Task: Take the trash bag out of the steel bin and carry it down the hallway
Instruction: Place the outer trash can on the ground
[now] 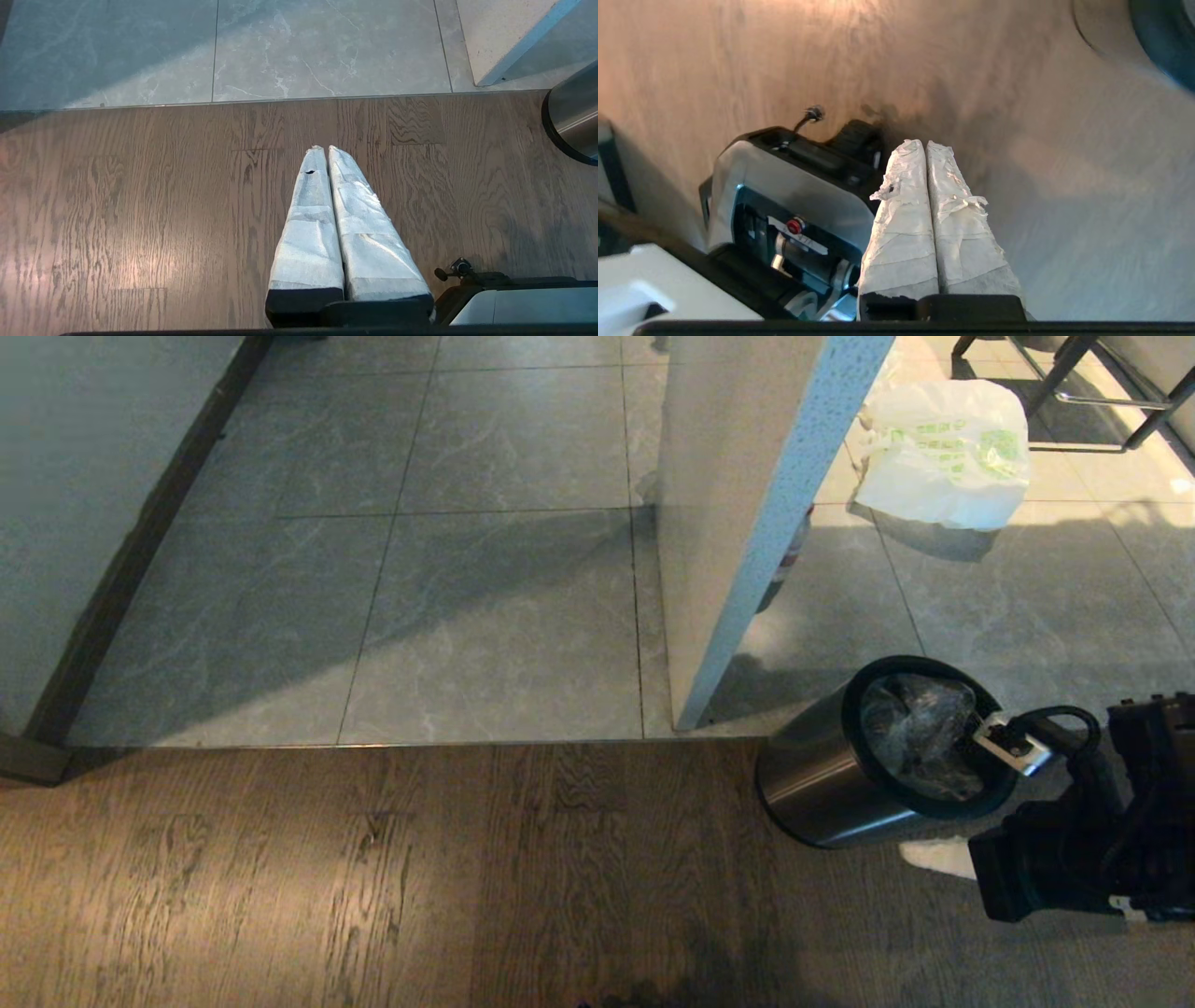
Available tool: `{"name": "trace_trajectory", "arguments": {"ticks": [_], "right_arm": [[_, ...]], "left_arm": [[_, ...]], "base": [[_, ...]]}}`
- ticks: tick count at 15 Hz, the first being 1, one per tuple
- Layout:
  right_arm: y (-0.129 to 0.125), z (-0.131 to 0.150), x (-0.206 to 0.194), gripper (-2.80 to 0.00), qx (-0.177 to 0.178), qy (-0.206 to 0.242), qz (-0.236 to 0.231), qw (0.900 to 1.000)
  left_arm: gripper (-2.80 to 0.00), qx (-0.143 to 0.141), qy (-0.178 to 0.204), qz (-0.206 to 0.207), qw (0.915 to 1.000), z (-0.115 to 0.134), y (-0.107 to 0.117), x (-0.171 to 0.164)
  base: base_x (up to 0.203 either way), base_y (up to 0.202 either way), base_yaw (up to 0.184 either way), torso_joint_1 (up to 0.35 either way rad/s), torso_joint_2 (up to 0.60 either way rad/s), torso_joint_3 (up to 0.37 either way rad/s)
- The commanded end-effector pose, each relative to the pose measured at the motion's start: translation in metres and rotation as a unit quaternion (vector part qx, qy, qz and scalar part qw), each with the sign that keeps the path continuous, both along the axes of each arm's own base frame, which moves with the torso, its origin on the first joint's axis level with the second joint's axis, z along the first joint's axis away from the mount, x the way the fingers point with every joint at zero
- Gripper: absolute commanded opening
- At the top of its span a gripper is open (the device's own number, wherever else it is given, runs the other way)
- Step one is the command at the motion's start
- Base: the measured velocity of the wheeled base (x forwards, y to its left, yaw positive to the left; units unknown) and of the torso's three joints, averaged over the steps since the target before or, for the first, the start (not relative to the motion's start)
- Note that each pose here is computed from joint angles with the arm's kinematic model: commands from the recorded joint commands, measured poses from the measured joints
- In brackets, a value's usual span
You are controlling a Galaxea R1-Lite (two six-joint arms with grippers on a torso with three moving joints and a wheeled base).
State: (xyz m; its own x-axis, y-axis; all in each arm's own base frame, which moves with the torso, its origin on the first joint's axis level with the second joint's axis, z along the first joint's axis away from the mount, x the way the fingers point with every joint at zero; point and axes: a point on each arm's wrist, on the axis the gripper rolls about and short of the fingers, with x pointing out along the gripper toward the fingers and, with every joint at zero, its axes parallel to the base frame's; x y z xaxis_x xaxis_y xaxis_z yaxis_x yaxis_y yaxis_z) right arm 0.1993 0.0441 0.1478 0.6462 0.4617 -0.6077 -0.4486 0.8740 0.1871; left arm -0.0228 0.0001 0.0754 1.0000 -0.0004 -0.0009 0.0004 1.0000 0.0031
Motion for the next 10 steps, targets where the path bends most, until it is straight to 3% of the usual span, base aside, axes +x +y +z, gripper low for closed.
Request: {"name": "trace_trajectory", "arguments": {"ticks": [1,2,3,6,10], "right_arm": [[0.002,-0.007,0.008,-2.80,-0.009,0.002,0.013,1.000],[0.003,-0.012,0.014,-2.80,-0.015,-0.005,0.017,1.000],[0.001,-0.019,0.023,0.00,-0.019,-0.010,0.012,1.000],[-0.011,-0.034,0.049,0.00,-0.029,-0.005,-0.013,0.999],[-0.027,-0.025,0.092,0.00,-0.050,-0.040,-0.052,0.997]], "left_arm": [[-2.80,0.000,0.000,0.000,1.0000,0.000,0.000,0.000],[-2.80,0.000,0.000,0.000,1.0000,0.000,0.000,0.000],[-2.80,0.000,0.000,0.000,1.0000,0.000,0.000,0.000],[-2.80,0.000,0.000,0.000,1.0000,0.000,0.000,0.000],[-2.80,0.000,0.000,0.000,1.0000,0.000,0.000,0.000]], "base": [[0.000,0.000,0.000,0.000,0.00,0.000],[0.000,0.000,0.000,0.000,0.00,0.000],[0.000,0.000,0.000,0.000,0.00,0.000],[0.000,0.000,0.000,0.000,0.00,0.000],[0.000,0.000,0.000,0.000,0.00,0.000]]}}
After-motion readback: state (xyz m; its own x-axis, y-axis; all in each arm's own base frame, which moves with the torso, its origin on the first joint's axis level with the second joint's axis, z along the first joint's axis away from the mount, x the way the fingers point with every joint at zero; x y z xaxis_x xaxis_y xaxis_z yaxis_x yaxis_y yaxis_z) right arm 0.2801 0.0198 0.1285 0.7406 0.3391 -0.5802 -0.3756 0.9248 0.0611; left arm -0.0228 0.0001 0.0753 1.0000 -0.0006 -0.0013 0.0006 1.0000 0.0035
